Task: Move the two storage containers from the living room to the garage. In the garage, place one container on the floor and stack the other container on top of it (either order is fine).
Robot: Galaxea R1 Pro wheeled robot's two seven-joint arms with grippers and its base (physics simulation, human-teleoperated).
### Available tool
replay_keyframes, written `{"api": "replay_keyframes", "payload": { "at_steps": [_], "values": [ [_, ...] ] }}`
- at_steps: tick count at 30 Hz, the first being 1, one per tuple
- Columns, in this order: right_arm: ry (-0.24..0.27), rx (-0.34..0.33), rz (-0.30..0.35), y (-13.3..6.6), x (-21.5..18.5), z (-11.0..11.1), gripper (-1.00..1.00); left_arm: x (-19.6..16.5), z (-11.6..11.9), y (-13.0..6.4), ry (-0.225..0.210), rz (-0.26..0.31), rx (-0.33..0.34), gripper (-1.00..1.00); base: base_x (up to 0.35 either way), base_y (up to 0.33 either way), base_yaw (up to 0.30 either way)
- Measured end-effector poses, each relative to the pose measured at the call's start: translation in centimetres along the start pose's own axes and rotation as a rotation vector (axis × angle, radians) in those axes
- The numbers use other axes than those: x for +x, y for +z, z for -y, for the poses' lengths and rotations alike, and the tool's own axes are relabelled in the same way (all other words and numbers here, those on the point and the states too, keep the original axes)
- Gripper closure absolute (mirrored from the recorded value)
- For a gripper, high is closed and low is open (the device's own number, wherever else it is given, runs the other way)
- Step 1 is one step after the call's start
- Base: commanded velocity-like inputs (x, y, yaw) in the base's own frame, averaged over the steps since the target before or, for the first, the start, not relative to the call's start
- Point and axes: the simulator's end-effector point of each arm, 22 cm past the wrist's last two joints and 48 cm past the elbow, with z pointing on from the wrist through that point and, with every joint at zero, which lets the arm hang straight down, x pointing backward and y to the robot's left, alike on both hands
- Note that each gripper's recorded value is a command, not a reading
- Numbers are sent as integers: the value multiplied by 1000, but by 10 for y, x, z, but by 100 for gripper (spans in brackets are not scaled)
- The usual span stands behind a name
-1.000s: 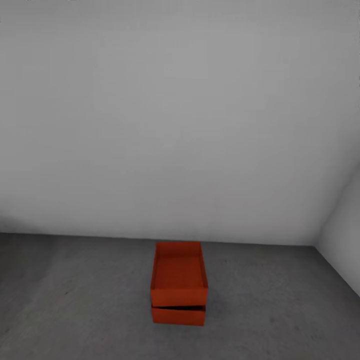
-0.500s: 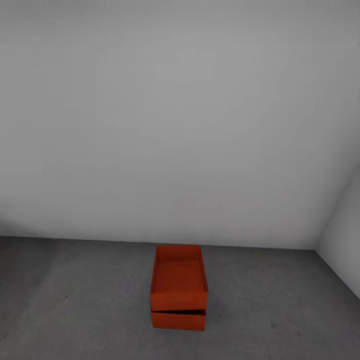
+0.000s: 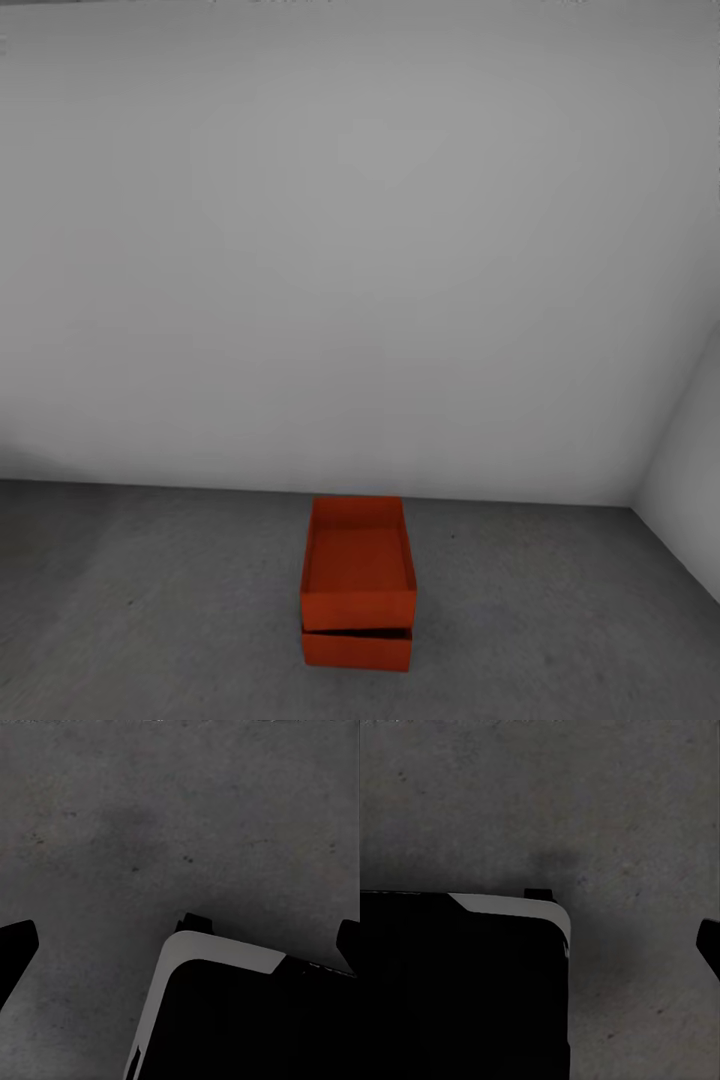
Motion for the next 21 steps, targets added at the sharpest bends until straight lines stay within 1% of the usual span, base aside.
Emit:
{"api": "replay_keyframes", "payload": {
  "at_steps": [21],
  "values": [
    [2,1,29,0,-12,0,-100,-12,4,-3,-4,31,9,-100,0,0,0]
  ]
}}
